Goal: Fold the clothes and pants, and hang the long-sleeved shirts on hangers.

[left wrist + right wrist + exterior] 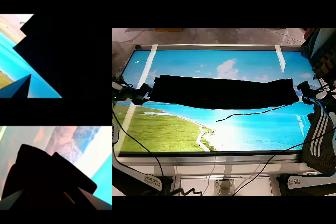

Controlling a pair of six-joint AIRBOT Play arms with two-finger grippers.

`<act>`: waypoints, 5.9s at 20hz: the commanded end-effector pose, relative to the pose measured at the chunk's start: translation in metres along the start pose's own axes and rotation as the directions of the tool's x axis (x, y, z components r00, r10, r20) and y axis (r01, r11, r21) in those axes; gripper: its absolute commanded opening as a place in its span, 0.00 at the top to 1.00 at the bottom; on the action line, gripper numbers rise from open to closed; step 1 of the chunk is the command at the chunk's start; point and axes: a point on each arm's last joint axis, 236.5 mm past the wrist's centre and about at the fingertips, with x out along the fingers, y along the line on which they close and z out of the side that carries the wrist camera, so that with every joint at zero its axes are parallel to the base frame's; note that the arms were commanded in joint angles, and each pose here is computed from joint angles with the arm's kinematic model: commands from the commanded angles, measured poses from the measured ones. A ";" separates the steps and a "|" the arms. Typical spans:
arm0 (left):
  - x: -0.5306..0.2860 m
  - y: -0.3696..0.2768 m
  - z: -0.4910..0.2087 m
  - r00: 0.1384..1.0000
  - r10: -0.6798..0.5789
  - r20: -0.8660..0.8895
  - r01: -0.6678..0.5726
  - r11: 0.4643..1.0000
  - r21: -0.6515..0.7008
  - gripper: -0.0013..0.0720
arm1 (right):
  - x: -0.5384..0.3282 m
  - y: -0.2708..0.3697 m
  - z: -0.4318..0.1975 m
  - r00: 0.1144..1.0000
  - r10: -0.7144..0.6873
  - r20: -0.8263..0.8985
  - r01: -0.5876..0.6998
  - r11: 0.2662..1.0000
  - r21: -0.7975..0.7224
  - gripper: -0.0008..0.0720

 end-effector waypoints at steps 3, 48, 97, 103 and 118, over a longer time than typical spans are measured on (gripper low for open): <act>0.038 -0.017 0.005 0.996 -0.069 0.063 0.079 0.982 -0.174 0.03 | -0.001 -0.002 -0.002 1.000 -0.006 -0.012 0.006 1.000 -0.005 0.05; -0.247 -0.148 -0.073 0.979 -0.168 0.118 0.009 0.605 0.796 0.97 | -0.168 0.389 -0.451 0.606 0.427 -0.671 -0.793 0.394 -0.465 0.97; 0.001 -0.288 -0.391 0.886 -0.127 -0.446 0.437 -0.090 0.895 0.29 | -0.142 0.316 -0.294 0.626 0.184 -0.758 -0.731 0.477 -0.489 0.97; -0.024 -0.216 -0.257 0.966 0.042 -0.256 0.243 0.203 0.949 0.21 | -0.127 0.297 -0.281 0.687 0.110 -0.718 -0.673 0.468 -0.573 0.97; 0.022 -0.073 -0.207 0.881 -0.052 -0.471 0.327 0.787 0.524 0.27 | -0.126 0.293 -0.281 0.690 0.096 -0.718 -0.668 0.466 -0.580 0.97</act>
